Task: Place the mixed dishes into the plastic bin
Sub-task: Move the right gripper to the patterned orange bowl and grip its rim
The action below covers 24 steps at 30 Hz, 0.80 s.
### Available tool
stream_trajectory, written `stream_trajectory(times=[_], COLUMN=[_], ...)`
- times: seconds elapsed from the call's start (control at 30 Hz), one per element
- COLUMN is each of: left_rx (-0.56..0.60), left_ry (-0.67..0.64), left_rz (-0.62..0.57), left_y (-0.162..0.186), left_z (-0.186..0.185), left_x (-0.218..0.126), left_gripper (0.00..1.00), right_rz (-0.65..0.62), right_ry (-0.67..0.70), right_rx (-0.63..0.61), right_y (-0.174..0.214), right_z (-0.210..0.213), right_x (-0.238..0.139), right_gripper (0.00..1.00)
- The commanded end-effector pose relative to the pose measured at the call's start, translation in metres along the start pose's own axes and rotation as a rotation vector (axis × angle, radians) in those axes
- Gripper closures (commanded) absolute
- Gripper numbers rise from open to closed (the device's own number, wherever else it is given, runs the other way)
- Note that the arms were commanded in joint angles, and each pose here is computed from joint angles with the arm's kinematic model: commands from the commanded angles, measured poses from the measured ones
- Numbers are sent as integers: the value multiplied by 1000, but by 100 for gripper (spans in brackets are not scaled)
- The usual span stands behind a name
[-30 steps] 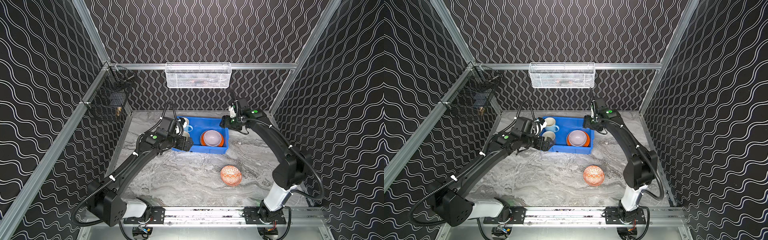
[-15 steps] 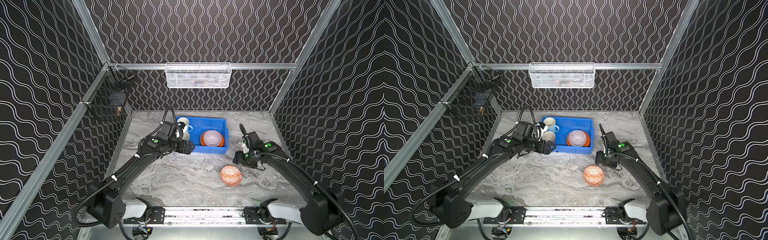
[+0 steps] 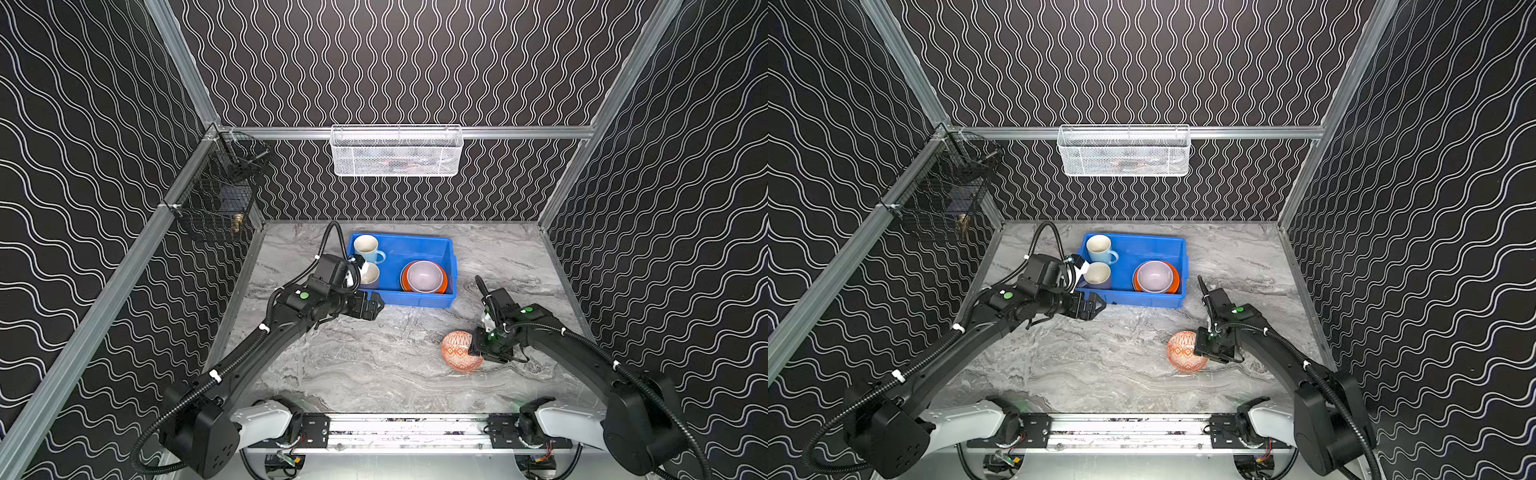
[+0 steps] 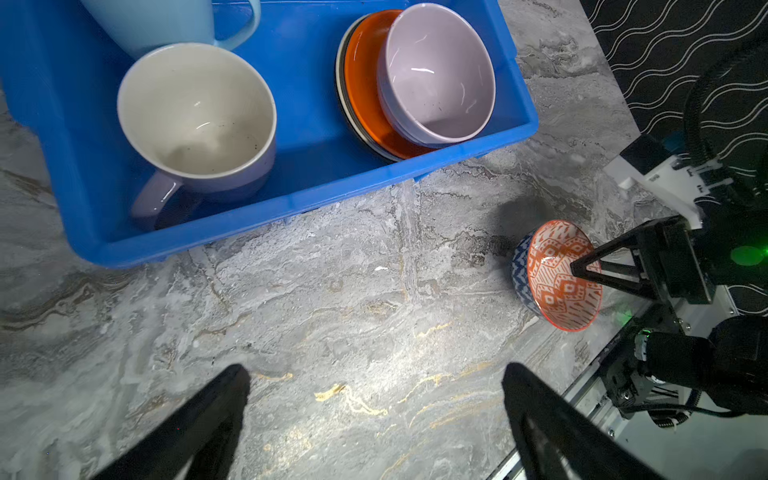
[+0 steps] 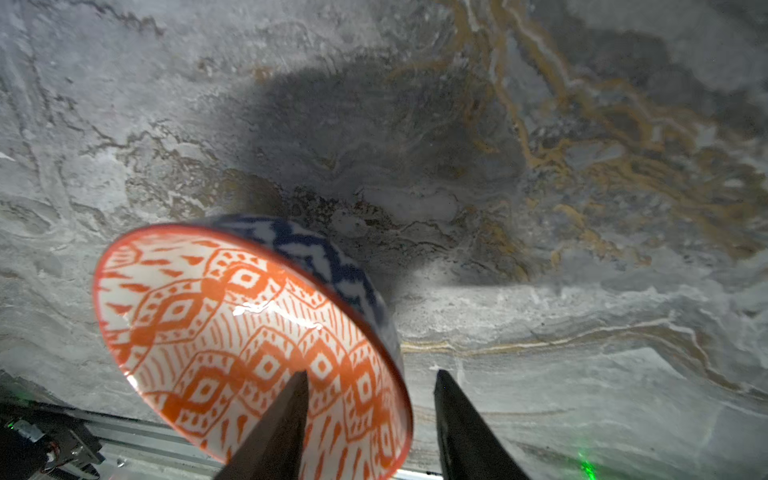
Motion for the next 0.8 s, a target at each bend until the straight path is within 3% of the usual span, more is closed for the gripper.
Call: stream_trajectory(times=[0.0, 0.33, 0.77], left_rx=[-2, 23, 65], left_ry=[-2, -2, -59], left_rz=[2, -8, -32], left_y=[0, -7, -17], left_z=[0, -3, 1], left_x=[-1, -1, 4], left_gripper=[1, 1, 1], right_rz=[-6, -6, -72], right_ry=[-19, 28, 56], right_rx=[22, 44, 36], right_y=[-2, -2, -8], right_z=[2, -3, 2], right_x=[4, 5, -27], right_gripper=[53, 81, 89])
Point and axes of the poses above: each gripper's point midway between its finger pads, its own x axis out along the fingers, its own z axis along the line the jaws close on, y = z × x, the point moved 8 cm from there along -x, back along the fingers, and after that the axes turned 9 degrees about -x, right-handed, at the moved point
